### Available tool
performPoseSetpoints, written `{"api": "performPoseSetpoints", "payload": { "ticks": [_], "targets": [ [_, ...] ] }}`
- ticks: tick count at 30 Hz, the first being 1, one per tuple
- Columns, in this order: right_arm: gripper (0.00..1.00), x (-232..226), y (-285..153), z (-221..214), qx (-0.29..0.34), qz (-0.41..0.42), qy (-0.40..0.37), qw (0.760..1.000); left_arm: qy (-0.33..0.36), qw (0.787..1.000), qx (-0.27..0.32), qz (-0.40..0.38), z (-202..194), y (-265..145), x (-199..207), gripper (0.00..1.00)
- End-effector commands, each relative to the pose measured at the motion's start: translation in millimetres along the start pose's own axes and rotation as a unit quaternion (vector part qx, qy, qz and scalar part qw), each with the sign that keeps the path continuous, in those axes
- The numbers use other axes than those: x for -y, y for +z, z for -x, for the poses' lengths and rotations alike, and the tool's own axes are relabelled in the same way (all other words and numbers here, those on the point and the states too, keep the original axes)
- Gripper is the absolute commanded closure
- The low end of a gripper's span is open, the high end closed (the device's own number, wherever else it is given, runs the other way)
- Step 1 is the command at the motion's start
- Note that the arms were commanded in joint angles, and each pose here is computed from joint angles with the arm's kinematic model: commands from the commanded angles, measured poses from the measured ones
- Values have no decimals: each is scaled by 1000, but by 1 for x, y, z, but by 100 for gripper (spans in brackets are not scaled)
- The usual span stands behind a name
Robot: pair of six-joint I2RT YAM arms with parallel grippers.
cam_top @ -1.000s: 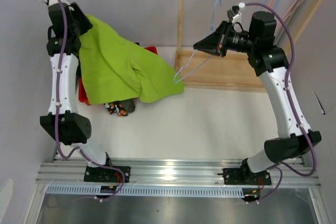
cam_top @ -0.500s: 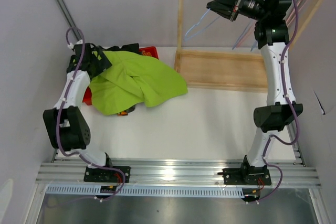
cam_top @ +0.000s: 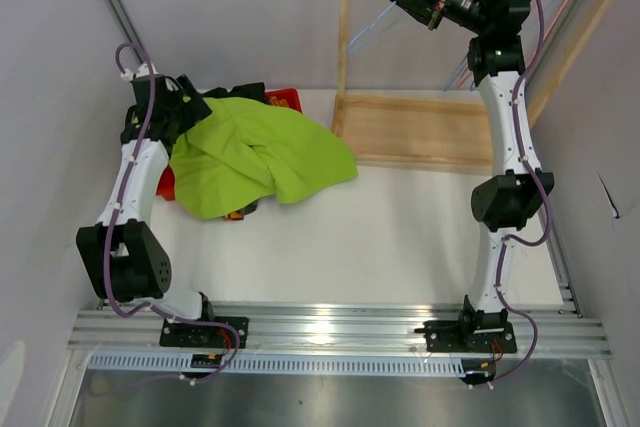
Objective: Remove the shorts from the hanger
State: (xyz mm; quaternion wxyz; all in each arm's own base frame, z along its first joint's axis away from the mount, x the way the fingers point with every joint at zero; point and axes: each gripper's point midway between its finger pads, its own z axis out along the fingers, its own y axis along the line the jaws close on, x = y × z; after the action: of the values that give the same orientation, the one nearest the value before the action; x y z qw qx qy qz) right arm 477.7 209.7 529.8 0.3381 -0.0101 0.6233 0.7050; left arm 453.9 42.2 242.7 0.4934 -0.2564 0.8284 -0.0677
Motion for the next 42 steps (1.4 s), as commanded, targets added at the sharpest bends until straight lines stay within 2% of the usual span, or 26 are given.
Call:
{"api": "performPoseSetpoints", "payload": {
  "ticks": [1,11,16,20,25,26,27,29,30,38,40,41,42],
  "targets": [
    [100,-27,-7,27,60,30,-36,997,12,999,21,-26,11,-9,11,3],
    [100,-14,-10,36,90,4,-33,995,9,999,21,-30,11,-9,13,4],
    [100,-3,-16,57,145,-24,-36,988,11,999,20,-50,9,-14,20,4],
    [100,6,-18,65,165,-39,-29,985,15,998,24,-52,11,-17,22,4],
    [100,-5,-18,62,180,-49,-49,981,15,998,26,-54,13,-19,23,4],
    [95,-9,-19,61,181,-48,-56,981,15,998,26,-56,12,-18,23,4],
    [71,-12,-21,58,180,-54,-53,981,15,998,25,-56,11,-18,23,4],
    [40,-19,-22,55,179,-57,-59,980,15,998,25,-56,11,-17,23,4],
    [1,-28,-23,51,178,-56,-68,980,15,998,24,-57,11,-18,23,4],
    [1,-60,-38,25,169,-78,-99,978,22,997,38,-62,19,-23,26,3],
    [1,-54,-45,15,165,-110,-107,974,23,997,39,-63,22,-26,29,3],
    [1,-69,-52,7,168,-117,-120,971,25,997,33,-64,20,-29,32,3],
    [1,-55,-59,3,172,-151,-107,968,28,997,32,-66,19,-31,35,3]
  ]
}}
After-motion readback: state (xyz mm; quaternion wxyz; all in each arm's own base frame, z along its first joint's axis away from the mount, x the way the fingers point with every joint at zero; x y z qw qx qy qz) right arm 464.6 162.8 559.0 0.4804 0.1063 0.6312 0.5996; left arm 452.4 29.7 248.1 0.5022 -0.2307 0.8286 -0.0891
